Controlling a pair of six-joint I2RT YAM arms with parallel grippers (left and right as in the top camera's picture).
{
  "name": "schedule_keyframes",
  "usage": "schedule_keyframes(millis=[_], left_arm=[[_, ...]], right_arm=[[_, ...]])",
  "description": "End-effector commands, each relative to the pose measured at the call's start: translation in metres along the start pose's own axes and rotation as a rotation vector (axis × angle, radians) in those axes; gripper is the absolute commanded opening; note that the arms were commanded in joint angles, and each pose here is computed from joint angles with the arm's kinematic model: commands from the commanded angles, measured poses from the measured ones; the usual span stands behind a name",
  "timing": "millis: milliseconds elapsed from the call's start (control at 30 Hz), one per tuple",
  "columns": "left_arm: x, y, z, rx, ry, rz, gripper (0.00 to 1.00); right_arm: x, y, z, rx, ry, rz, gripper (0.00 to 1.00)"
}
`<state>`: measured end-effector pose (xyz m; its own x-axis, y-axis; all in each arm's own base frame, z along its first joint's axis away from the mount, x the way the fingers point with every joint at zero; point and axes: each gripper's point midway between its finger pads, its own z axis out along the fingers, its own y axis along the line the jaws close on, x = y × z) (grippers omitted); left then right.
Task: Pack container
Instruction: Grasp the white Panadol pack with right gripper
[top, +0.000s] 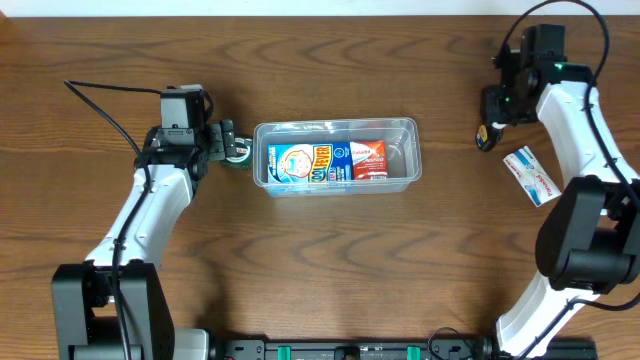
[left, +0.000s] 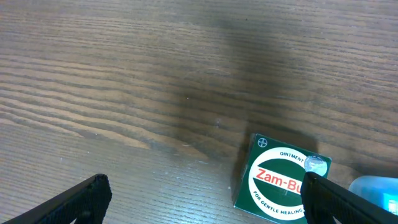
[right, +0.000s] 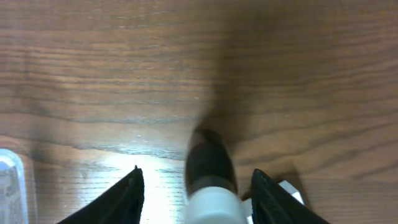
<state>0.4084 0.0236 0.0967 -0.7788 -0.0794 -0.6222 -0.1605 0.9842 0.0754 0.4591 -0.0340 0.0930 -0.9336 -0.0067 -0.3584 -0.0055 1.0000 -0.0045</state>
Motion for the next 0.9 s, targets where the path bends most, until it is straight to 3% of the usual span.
schedule_keyframes(millis=[0,667,733,800,867], left_arm=[[-0.006,0.002,-0.001,-0.005,-0.011,-0.005,0.98],[-0.006,0.002,-0.001,-0.005,-0.011,-0.005,0.98],[-0.006,0.002,-0.001,-0.005,-0.011,-0.005,0.98],[-0.006,0.002,-0.001,-0.005,-0.011,-0.005,0.98],[-0.006,0.002,-0.001,-0.005,-0.011,-0.005,0.98]], right_arm=[[0.003,0.009,0.004,-0.003,0.012,-0.03,0.56],[0.017,0.004,0.021,0.04,0.037,-0.049,0.54],[0.016,0.003,0.022,0.043,0.032,-0.049,0.49],[0.016,0.003,0.022,0.043,0.03,-0.049,0.38],[0.016,0.003,0.022,0.043,0.033,-0.048,0.36]])
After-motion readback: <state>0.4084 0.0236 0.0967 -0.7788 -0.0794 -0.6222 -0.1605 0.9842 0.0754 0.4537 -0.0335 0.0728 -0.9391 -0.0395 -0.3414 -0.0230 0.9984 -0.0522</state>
